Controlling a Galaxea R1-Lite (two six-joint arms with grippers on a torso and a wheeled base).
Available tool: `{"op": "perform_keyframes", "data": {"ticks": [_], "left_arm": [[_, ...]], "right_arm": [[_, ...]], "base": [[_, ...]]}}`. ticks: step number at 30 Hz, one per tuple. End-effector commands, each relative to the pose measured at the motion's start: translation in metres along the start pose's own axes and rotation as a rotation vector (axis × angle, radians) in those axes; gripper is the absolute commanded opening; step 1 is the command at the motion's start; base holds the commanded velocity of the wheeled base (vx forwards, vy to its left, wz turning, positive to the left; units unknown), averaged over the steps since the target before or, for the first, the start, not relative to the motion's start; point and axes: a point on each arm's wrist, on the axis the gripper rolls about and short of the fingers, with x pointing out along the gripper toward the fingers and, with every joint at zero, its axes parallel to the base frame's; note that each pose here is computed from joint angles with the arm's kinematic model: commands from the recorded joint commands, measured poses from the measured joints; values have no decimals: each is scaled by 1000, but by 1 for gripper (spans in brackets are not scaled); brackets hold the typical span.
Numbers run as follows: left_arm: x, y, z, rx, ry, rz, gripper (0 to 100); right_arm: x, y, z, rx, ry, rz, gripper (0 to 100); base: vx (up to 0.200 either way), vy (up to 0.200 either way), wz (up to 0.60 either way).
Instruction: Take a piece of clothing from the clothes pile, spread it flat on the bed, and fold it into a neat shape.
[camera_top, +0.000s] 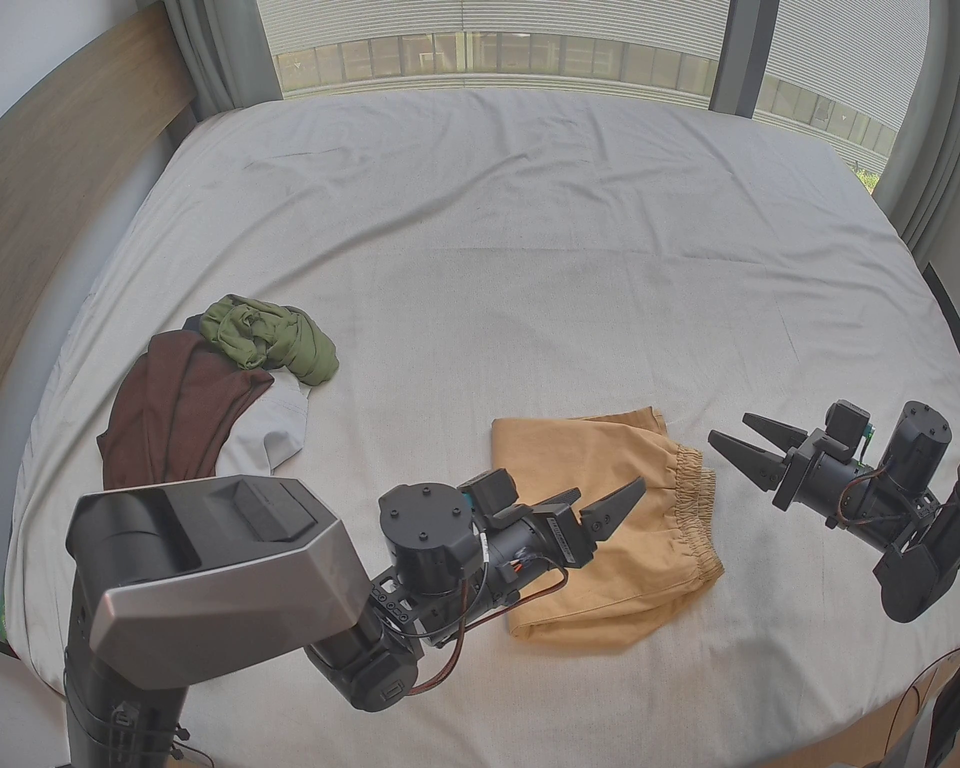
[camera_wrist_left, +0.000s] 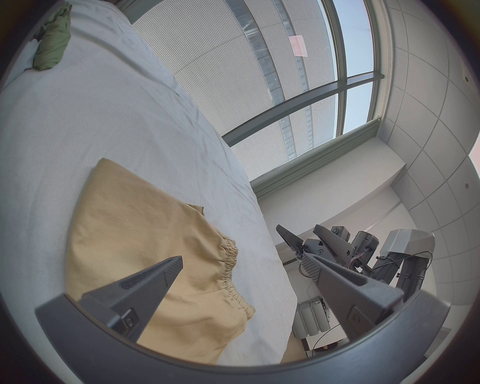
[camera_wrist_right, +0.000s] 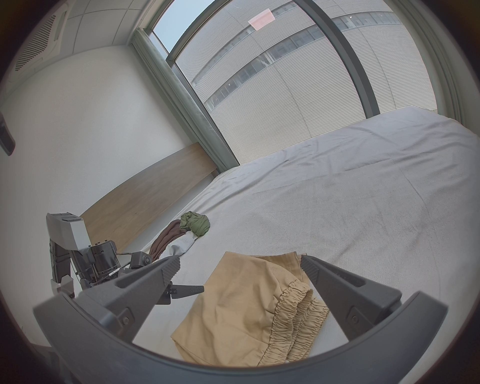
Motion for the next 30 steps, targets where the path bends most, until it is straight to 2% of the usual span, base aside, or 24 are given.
{"op": "perform_keyframes", "data": {"ticks": [1,10,16,22,28,30], "left_arm": [[-11,-1,12,3,-16,18,100],[-77,-12,55,25,-52,92,100],[-116,-14,96,40,-108,78,100],[-154,-15,116,46,-132,88,100],[-174,-11,123,87,-136,108,100],[-188,-3,116,134,-86,137,100]], "right_arm": [[-1,0,-2,3,6,-1,100],[0,7,-9,15,36,17,100],[1,14,-15,23,58,31,100],[-1,14,-17,31,69,26,100],[-3,12,-22,46,93,17,100],[-10,9,-39,91,164,-16,100]], "base": [[0,0,0],[0,0,0],[0,0,0],[0,0,0],[0,0,0],[0,0,0]]}}
